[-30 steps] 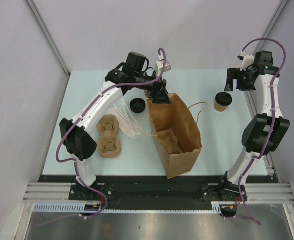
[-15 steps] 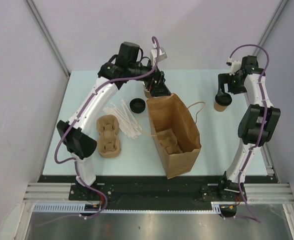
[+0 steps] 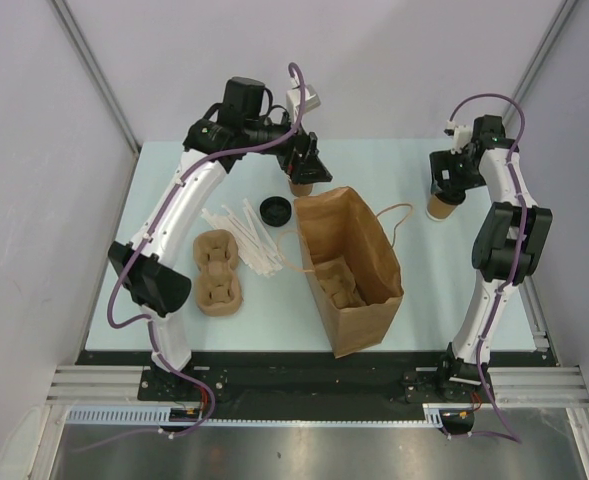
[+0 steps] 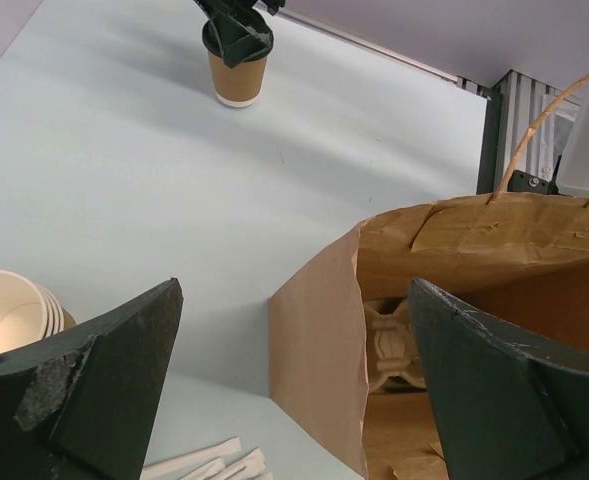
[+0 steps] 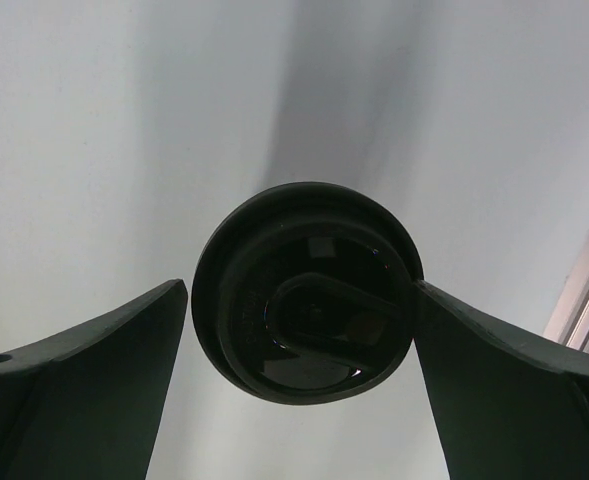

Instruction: Pack the takeout coffee

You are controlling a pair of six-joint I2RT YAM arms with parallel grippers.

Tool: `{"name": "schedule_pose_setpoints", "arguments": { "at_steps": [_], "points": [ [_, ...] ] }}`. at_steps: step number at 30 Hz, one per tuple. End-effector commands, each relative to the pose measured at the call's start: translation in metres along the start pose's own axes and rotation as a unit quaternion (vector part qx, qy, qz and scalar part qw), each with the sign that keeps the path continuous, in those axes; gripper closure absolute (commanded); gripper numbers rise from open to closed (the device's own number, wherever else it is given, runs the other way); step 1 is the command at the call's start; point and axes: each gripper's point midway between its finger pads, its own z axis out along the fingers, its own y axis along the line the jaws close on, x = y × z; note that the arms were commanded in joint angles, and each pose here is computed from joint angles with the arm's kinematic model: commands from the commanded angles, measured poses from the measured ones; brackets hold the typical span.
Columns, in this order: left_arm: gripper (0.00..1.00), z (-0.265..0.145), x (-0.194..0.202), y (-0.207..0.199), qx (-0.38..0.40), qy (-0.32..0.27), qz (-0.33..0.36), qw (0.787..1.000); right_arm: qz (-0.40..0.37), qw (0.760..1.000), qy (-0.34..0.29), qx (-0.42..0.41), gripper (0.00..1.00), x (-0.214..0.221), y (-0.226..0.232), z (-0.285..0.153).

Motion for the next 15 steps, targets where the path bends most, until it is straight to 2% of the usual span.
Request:
{"name": "schedule_pose_setpoints", "arguments": {
  "at_steps": [1,3,7,15],
  "points": [
    [0.01,-0.015,-0.013,-0.006,-0.010,-0.016,0.013,1.000,-0.010,1.000,-0.017,0.009,0.04,-0.014,-0.004,0.001],
    [0.01,-0.017,-0.013,-0.003,-0.014,-0.016,0.013,1.000,-0.013,1.000,-0.013,0.009,0.06,-0.013,-0.003,0.002],
    [0.01,-0.020,-0.016,-0.002,-0.021,-0.021,0.016,0.999,-0.019,1.000,-0.009,0.011,0.17,-0.009,-0.002,0.002],
    [0.00,-0.025,-0.018,0.002,-0.032,-0.026,0.018,0.999,-0.055,0.998,-0.022,0.030,0.24,-0.013,0.006,-0.008]
  ]
}}
